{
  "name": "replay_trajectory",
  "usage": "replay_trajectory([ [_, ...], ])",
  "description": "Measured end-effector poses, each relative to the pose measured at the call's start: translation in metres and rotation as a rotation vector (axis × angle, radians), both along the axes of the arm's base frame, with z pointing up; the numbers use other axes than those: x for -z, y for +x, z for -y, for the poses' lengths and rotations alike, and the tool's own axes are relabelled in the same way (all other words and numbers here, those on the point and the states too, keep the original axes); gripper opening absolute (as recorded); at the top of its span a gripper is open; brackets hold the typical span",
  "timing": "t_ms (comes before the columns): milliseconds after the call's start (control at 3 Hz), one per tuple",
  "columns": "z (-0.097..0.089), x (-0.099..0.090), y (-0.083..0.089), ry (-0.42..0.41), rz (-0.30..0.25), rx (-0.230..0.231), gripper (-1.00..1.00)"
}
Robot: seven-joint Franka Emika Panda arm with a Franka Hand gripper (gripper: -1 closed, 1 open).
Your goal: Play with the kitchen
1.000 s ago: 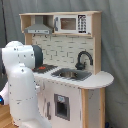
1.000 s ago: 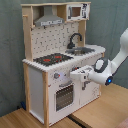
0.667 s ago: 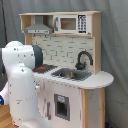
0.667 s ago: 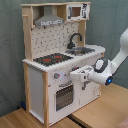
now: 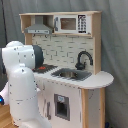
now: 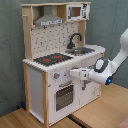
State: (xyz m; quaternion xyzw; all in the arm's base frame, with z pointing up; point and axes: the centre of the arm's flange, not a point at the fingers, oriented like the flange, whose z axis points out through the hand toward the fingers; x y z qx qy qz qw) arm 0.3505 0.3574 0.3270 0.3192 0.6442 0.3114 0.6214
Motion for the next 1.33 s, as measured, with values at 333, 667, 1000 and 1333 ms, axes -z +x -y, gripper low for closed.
replay_trajectory([
  [333, -0.0001, -0.0001, -0.0001, 0.111, -0.002, 0.003, -1.0],
  [667, -0.0002, -0.0003, -0.0001, 0.226, -0.004, 0.006, -1.0],
  [1000, -0.0004, -0.0006, -0.0001, 0.347, -0.006, 0.01, -1.0],
  [1333, -0.0005, -0.001, -0.0001, 0.455, -0.008, 0.013, -1.0],
])
